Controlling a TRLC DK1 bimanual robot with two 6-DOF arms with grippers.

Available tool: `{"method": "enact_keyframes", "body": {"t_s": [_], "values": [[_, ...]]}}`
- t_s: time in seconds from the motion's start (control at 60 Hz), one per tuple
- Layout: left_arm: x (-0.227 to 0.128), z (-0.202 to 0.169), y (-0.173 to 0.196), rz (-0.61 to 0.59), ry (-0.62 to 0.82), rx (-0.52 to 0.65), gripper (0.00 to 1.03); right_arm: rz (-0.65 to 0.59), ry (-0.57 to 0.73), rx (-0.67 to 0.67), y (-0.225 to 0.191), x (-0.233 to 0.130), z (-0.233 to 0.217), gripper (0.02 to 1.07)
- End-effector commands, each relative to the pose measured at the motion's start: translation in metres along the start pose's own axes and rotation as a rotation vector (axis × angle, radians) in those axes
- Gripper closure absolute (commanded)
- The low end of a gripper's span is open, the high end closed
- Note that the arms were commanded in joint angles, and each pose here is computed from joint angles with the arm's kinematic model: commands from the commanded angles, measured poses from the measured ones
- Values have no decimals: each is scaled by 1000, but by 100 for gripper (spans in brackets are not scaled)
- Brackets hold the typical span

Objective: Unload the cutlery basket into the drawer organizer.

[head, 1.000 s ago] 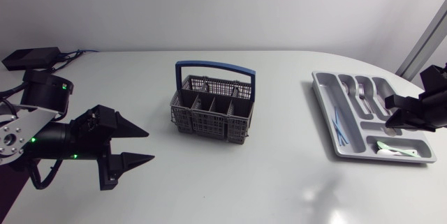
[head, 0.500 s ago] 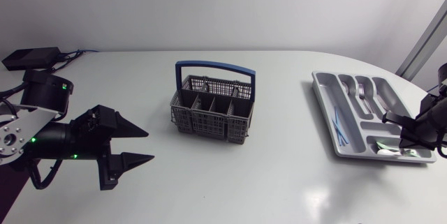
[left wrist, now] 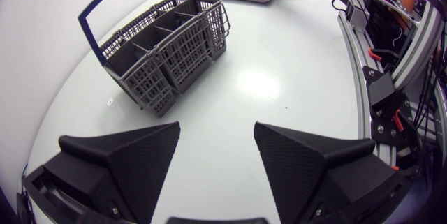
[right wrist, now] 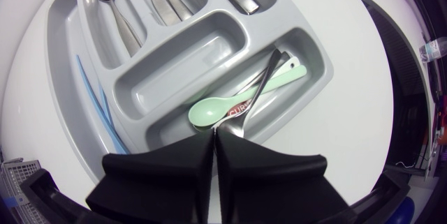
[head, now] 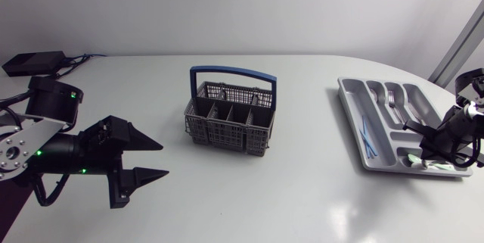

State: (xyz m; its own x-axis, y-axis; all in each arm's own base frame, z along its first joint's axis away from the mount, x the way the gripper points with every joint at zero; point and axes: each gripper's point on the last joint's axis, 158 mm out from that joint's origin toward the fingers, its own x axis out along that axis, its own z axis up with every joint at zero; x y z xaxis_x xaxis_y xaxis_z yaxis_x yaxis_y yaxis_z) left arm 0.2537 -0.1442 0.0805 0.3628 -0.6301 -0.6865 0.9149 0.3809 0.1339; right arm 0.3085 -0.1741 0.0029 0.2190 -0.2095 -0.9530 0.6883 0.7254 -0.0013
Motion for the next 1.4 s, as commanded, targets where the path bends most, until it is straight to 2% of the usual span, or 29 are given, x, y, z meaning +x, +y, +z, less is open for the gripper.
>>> {"method": "enact_keyframes", "body": {"t_s": [0.0, 0.033, 0.117, 0.15, 0.267, 0.383, 0.55, 0.717, 0.967, 1.033, 1.083, 1.283, 1.383], "values": [[3, -9, -11, -26, 15, -34, 29, 6, 0, 43, 7, 2, 5, 88], [3, -10, -11, -27, 15, -35, 29, 7, -2, 45, 9, 1, 5, 75], [4, -11, -11, -26, 18, -37, 29, 6, 10, 34, 14, 2, 3, 27], [3, -12, -11, -24, 20, -40, 29, 4, 16, 25, 16, 2, 1, 19], [3, -15, -9, -17, 22, -45, 29, 16, -17, 14, 16, -10, 6, 10], [1, -15, -3, 2, 15, -54, 29, 43, -95, -11, 19, -37, 10, 8], [2, -10, 7, 29, -2, -91, 25, 115, -202, -144, 44, -80, 4, 8], [11, -5, 41, 108, -27, -191, 25, 316, -239, -303, 99, -108, -31, 8], [31, -8, 94, 176, -19, -351, 25, 534, -329, -473, 159, -130, -61, 8], [37, -11, 107, 193, -10, -379, 25, 679, -335, -589, 183, -139, -83, 7], [41, -12, 112, 194, -7, -394, 25, 760, -344, -616, 195, -148, -88, 7], [53, -11, 146, 253, -16, -436, 25, 772, -277, -744, 236, -138, -110, 7], [60, -16, 165, 286, -13, -460, 25, 729, -246, -802, 256, -123, -122, 7]]}}
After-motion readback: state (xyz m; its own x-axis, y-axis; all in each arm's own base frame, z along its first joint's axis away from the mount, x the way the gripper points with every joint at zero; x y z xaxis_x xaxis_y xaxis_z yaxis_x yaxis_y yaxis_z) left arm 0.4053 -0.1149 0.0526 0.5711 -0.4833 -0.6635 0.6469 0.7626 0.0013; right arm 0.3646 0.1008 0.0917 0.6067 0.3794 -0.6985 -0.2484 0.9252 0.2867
